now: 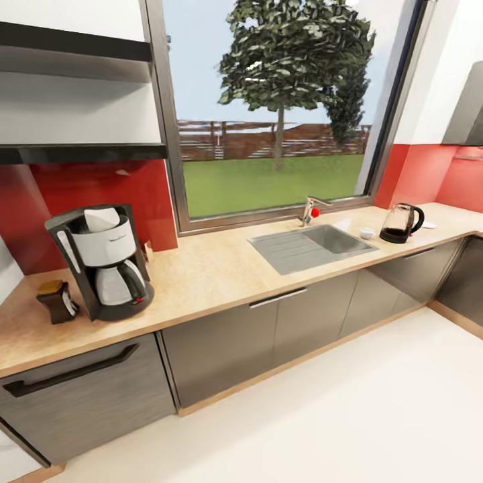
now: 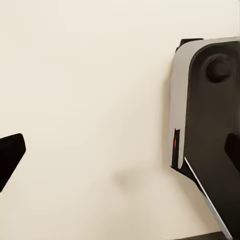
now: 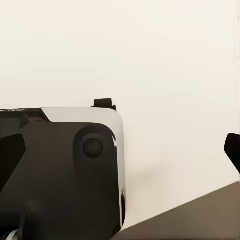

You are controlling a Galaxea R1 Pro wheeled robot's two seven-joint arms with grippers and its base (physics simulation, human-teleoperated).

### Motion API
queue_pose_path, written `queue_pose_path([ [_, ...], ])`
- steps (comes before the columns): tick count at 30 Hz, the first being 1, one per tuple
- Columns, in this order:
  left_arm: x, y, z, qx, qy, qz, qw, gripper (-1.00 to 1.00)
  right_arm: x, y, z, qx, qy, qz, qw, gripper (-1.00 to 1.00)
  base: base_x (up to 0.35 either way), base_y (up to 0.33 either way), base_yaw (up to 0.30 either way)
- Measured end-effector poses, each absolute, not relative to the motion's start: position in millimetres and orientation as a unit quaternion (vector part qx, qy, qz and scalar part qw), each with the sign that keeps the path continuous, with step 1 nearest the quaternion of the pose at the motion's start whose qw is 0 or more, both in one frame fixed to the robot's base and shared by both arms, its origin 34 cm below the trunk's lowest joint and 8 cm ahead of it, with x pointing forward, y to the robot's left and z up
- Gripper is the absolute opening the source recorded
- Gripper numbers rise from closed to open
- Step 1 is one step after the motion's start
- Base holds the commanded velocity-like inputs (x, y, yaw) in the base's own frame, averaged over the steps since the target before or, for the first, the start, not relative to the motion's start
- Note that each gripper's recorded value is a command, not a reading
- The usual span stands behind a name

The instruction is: Set up a coffee station on the kitchen countertop: keep the coffee maker on the countertop, move the bottle of coffee from the kitchen shelf to the counter next to the coffee maker, place a paper coffee filter on top of the coffee maker, put the saucer next to the coffee maker with the coffee cup on the saucer, and place the electric kettle next to the coffee maker.

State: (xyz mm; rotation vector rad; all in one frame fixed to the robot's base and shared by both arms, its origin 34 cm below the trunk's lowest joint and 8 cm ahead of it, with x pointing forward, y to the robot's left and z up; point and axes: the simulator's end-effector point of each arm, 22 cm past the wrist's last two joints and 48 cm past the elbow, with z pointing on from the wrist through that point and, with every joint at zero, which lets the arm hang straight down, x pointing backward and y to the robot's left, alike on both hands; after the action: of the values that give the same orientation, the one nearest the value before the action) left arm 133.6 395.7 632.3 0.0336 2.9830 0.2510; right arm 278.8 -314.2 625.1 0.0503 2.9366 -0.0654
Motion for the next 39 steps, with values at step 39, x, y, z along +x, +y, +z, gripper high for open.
queue_pose_path([
  [39,134.0,388.7,631.0,0.011,0.994,0.082,0.074,1.0,278.3,-314.3,625.1,0.017,0.994,-0.022,0.101,1.0,0.154,-0.155,-0.3],
])
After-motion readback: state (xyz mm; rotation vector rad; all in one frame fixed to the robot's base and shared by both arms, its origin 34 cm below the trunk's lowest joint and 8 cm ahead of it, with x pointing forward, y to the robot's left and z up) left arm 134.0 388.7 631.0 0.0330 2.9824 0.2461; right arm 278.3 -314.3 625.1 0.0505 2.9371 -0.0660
